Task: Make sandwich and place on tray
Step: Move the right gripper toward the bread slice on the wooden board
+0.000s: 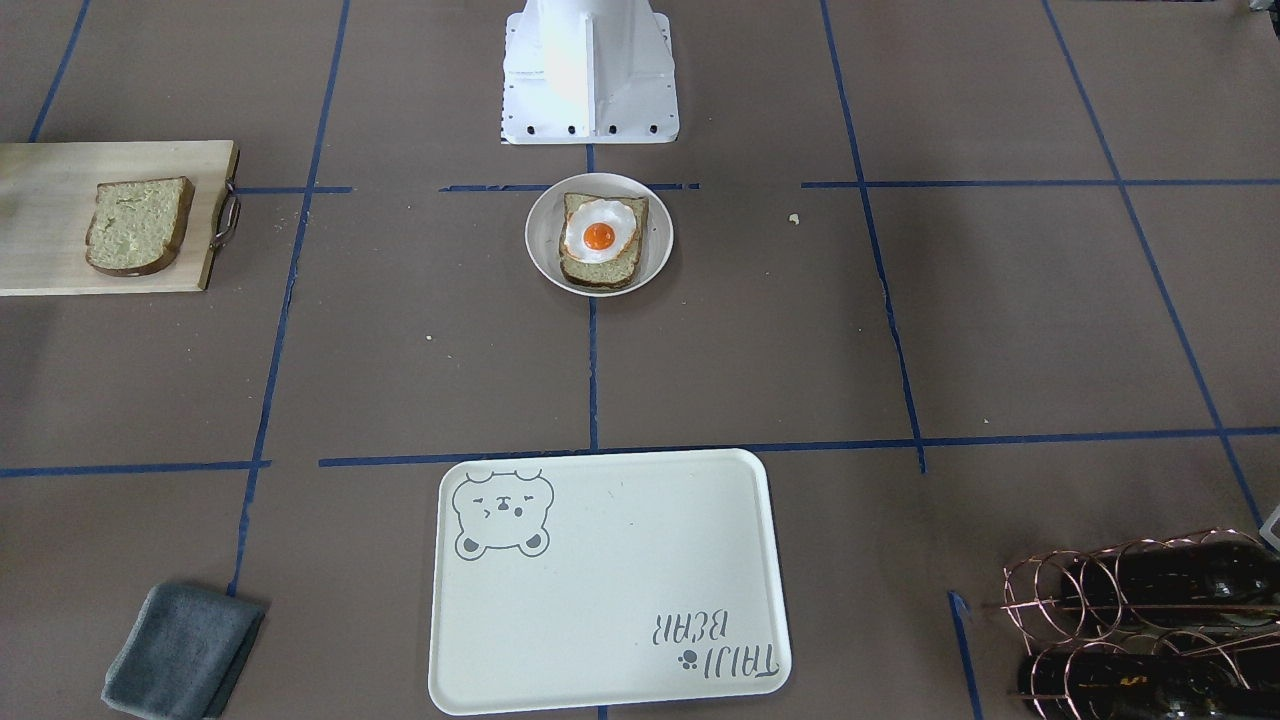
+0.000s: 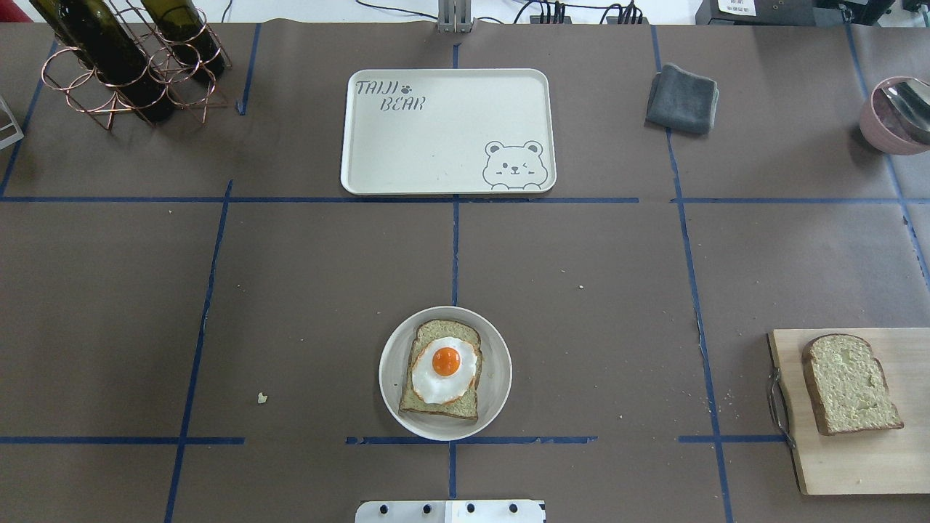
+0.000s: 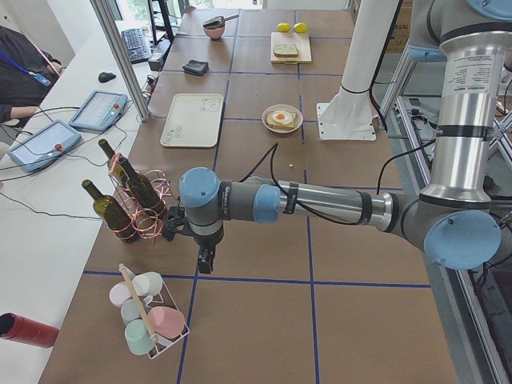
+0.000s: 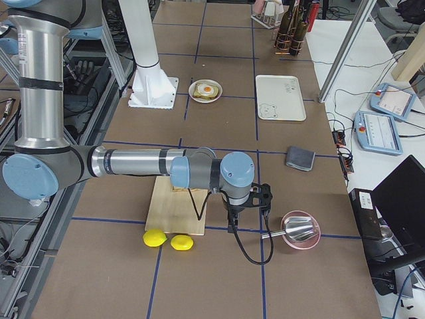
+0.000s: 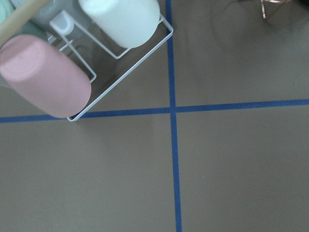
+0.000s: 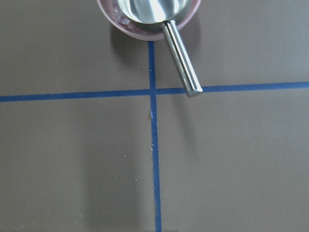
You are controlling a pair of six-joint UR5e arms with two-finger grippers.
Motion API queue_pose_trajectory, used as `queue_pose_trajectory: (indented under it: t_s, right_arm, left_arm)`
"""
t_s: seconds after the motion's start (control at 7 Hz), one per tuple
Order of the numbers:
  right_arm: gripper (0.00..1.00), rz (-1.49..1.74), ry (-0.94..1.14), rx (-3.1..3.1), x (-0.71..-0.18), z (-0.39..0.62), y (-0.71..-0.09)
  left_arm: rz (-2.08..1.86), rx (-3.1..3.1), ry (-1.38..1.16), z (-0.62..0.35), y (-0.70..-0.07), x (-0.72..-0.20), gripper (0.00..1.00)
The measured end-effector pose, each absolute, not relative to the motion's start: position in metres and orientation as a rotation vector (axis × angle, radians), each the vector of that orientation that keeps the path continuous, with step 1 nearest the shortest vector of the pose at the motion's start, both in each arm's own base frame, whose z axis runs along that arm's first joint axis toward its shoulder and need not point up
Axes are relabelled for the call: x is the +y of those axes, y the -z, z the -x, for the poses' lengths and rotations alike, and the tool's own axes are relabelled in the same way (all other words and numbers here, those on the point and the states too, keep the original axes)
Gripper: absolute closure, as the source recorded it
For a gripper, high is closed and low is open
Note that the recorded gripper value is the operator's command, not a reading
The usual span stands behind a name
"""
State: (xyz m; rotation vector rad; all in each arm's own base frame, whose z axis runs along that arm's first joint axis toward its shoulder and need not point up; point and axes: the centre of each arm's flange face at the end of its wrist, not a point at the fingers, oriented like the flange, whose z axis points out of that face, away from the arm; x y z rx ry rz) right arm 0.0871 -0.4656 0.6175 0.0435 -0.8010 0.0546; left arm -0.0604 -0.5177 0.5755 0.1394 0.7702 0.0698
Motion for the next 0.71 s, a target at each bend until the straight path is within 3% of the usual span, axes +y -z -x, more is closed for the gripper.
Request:
queue_pose_trajectory:
  t_s: [0.29,0.71]
  right_arm:
    - [0.00,-0.095,0.015,-0.819,-0.496,-0.063,-0.574]
    - [0.00,-0.046,-0.026,-0.890,-0.489,-0.014,-0.561]
  left_arm:
    - [-0.214,0.789,-0.085,0.025,-0.520,-0.538,0.00]
    - [-0.242,0.871,-0.052,-0.064,-0.473,-0.544,0.00]
